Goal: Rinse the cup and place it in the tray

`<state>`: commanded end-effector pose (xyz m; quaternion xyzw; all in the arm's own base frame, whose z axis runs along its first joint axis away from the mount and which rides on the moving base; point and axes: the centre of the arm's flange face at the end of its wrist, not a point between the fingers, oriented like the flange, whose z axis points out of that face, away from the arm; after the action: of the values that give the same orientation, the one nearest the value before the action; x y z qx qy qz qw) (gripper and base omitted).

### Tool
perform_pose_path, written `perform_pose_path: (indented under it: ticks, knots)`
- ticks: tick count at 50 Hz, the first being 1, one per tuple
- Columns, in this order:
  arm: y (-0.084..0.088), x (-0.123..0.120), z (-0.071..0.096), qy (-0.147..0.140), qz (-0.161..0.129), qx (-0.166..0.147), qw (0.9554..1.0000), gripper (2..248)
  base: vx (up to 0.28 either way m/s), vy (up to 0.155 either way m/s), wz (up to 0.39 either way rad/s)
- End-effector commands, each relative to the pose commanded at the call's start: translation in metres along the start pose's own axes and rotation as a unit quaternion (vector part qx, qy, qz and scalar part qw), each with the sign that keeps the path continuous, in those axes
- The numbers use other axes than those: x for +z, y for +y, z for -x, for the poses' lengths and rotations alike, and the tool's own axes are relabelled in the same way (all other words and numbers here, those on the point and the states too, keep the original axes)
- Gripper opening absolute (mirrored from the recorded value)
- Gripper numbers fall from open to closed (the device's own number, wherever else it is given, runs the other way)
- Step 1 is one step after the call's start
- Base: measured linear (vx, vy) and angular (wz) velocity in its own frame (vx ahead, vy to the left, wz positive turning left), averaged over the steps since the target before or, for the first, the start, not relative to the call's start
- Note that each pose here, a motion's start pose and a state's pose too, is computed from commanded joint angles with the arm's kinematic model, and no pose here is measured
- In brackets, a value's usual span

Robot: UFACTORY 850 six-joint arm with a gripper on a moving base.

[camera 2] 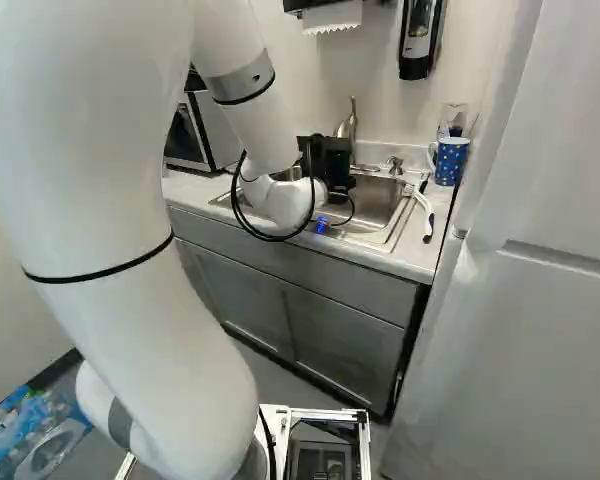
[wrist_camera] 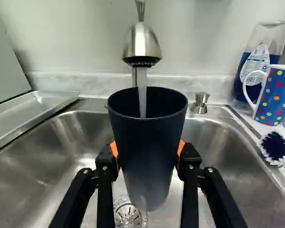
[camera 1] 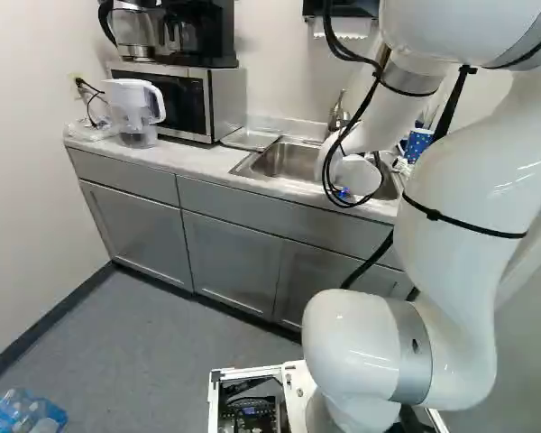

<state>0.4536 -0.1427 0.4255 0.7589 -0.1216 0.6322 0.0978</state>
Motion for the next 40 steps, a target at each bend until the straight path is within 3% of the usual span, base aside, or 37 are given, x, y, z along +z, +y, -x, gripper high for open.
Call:
perform_pose_path:
  ticks: [40]
  knots:
    - [0.0000, 0.0000, 0.0000, 0.000, 0.000, 0.000, 1.0000, 126, 0.000, 0.000, 0.000]
